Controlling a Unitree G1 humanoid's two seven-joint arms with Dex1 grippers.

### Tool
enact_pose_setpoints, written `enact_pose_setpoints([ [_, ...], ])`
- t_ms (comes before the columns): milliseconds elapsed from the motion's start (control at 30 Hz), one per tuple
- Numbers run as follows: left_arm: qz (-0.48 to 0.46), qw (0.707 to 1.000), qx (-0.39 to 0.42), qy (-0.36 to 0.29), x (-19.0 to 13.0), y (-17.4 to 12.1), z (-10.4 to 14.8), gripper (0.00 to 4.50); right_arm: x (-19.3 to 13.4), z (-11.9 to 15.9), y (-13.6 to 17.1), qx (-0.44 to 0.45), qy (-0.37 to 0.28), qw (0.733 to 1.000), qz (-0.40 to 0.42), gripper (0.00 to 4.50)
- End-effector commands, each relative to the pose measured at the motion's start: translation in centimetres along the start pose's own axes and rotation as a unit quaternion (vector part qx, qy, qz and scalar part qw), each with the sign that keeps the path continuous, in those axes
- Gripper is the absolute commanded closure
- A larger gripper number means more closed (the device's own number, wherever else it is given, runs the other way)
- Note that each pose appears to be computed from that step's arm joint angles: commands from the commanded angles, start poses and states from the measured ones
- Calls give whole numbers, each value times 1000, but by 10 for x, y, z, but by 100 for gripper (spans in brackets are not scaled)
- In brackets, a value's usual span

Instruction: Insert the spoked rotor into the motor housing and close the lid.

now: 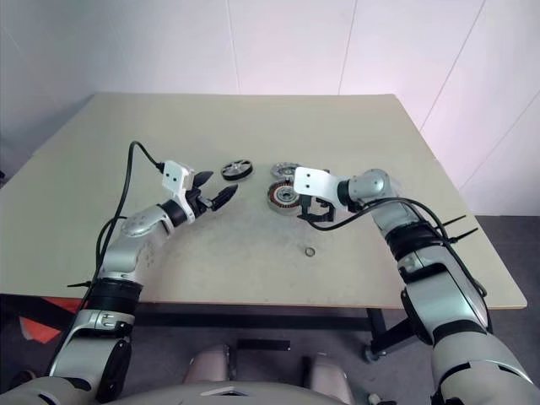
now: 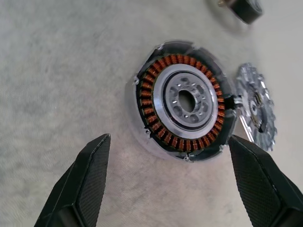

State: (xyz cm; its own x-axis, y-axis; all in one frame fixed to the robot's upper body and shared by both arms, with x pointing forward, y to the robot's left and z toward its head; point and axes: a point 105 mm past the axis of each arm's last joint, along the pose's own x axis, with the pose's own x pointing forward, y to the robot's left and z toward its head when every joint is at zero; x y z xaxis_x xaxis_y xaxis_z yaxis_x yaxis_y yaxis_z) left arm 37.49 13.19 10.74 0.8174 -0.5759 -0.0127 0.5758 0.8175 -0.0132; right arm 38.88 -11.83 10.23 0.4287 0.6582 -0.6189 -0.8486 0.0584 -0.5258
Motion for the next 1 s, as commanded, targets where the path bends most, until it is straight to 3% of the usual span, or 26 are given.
enact_pose_setpoints([
  [33,4,1000,12,-21,-3,-2,10,1,-1,15,-13,-62,-1,998,15,5],
  [533,21,999,14,-24,-7,1,9,1,16,13,-12,-161,84,975,126,5],
  [700,22,999,14,-25,-8,-1,10,0,22,13,-10,-165,101,971,138,128],
  [1000,25,999,12,-21,-12,-2,8,0,32,12,-4,-131,117,973,152,128],
])
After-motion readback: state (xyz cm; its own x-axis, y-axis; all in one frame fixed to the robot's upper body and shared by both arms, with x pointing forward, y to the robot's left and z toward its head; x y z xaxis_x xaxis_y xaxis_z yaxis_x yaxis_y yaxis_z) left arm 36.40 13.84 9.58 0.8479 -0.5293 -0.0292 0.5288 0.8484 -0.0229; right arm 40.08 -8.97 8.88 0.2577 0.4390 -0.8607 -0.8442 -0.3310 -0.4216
